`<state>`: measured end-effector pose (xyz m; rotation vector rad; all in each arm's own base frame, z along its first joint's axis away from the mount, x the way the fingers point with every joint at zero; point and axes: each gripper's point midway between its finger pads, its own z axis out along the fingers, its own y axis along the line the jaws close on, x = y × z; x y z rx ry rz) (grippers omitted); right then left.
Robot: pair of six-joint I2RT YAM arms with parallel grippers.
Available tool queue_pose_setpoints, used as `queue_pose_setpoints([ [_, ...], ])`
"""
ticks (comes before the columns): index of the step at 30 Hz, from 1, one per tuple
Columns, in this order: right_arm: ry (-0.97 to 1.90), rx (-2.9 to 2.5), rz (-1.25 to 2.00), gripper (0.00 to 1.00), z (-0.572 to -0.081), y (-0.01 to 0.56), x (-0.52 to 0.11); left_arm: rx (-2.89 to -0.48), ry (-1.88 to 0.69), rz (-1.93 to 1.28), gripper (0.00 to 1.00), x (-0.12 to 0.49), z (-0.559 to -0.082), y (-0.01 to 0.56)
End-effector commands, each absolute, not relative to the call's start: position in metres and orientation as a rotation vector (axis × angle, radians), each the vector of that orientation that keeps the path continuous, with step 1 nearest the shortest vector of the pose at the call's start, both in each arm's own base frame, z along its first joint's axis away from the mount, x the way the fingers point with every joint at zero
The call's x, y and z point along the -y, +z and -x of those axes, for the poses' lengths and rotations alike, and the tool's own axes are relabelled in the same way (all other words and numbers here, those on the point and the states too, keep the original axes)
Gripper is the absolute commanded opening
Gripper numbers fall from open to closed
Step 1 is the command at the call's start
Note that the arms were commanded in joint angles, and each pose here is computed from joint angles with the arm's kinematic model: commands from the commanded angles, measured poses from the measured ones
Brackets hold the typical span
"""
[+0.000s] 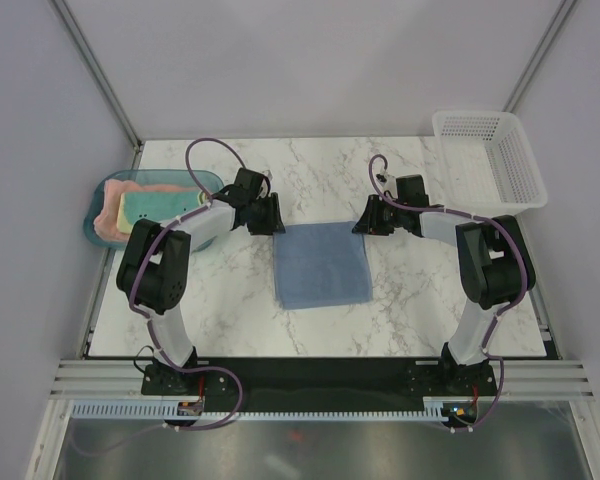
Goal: Fold and stack the towels
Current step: Fold the towel
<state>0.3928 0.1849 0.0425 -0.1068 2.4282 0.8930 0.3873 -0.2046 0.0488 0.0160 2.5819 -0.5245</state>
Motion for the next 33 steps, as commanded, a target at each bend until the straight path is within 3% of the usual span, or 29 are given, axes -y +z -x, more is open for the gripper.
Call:
queue_pose_setpoints([
  [1,0.921,-2.322,0.144,0.32,-0.408,0.075,-0.191,-2.543,-0.567,0.007,0.47,0.210,-0.394,0.056],
  [3,0.924,-2.317,0.140,0.31,-0.409,0.077,-0.191,-2.544,-0.576,0.004,0.37,0.212,-0.396,0.055],
  [8,0.930,-2.309,0.141,0.29,-0.410,0.081,-0.192,-2.544,-0.600,-0.008,0.32,0.217,-0.400,0.056],
  [15,0.921,-2.321,0.134,0.30,-0.406,0.076,-0.190,-2.567,-0.545,0.014,0.40,0.209,-0.398,0.051],
  [22,0.915,-2.320,0.125,0.30,-0.404,0.078,-0.188,-2.566,-0.565,0.007,0.35,0.211,-0.397,0.049],
  [28,0.909,-2.318,0.116,0.32,-0.400,0.081,-0.187,-2.562,-0.595,0.005,0.16,0.215,-0.399,0.051],
  [29,0.904,-2.318,0.112,0.32,-0.400,0.082,-0.186,-2.562,-0.603,0.002,0.09,0.216,-0.399,0.052],
  [30,0.900,-2.319,0.108,0.29,-0.400,0.082,-0.185,-2.558,-0.608,0.000,0.06,0.217,-0.400,0.053],
  [33,0.875,-2.312,0.103,0.03,-0.406,0.081,-0.183,-2.548,-0.609,-0.017,0.02,0.217,-0.405,0.056],
])
